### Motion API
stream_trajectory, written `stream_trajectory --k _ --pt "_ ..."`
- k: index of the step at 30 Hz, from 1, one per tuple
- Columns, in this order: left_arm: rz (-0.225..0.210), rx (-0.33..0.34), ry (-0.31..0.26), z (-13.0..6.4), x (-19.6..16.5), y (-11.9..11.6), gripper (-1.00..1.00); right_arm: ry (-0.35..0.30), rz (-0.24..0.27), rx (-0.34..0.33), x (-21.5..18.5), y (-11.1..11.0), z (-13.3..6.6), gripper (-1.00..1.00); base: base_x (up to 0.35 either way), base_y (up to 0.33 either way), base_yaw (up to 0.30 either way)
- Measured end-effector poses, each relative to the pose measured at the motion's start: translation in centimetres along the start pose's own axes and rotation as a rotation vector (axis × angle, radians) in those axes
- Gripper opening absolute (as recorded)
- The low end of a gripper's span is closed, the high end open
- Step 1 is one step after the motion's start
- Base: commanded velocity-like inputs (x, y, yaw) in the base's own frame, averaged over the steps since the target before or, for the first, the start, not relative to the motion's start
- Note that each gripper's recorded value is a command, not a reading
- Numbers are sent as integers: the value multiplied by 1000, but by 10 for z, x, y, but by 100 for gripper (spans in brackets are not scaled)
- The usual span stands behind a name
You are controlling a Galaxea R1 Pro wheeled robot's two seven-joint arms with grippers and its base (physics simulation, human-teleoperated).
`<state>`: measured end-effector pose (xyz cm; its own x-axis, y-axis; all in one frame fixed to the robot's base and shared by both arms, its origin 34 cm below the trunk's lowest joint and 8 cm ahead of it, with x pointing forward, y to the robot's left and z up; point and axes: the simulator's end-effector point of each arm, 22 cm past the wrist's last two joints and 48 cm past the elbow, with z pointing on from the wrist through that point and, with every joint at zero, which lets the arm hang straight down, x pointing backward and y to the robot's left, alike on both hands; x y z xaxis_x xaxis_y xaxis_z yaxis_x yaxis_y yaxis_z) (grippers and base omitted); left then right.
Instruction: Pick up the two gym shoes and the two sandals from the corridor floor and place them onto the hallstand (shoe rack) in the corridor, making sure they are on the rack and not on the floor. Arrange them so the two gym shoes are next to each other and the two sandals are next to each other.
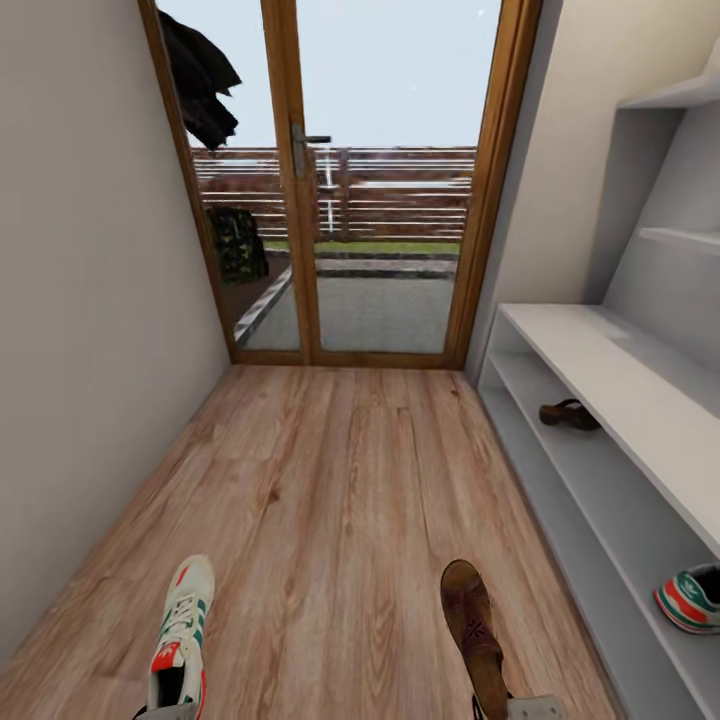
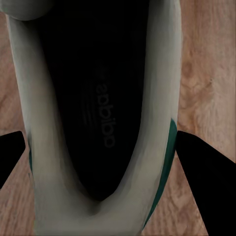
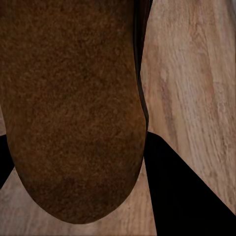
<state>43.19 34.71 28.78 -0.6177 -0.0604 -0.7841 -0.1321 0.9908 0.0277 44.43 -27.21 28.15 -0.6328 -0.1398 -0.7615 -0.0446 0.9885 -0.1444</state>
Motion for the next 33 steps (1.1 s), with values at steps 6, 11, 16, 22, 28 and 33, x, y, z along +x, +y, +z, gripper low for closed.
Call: stream_trajectory --k 6,11,16,22,28,33 --pt "0 -1 0 0 0 0 -100 -51 36 -25 -24 23 6 -100 337 -56 0" --pt "-1 -1 0 0 0 0 -100 -70 38 -28 -31 22 9 -100 325 69 0" --pt "-3 -3 -2 0 -1 1 -100 -69 28 -31 -30 21 9 -100 298 170 0" --pt "-3 -3 1 0 0 1 -100 -69 26 -33 -30 21 9 -100 288 200 0" --pt "-3 -3 2 0 1 1 -100 -69 30 -28 -30 20 9 -100 287 203 0" --pt "-4 -3 1 0 0 1 -100 -68 39 -20 -30 19 9 -100 287 204 -48"
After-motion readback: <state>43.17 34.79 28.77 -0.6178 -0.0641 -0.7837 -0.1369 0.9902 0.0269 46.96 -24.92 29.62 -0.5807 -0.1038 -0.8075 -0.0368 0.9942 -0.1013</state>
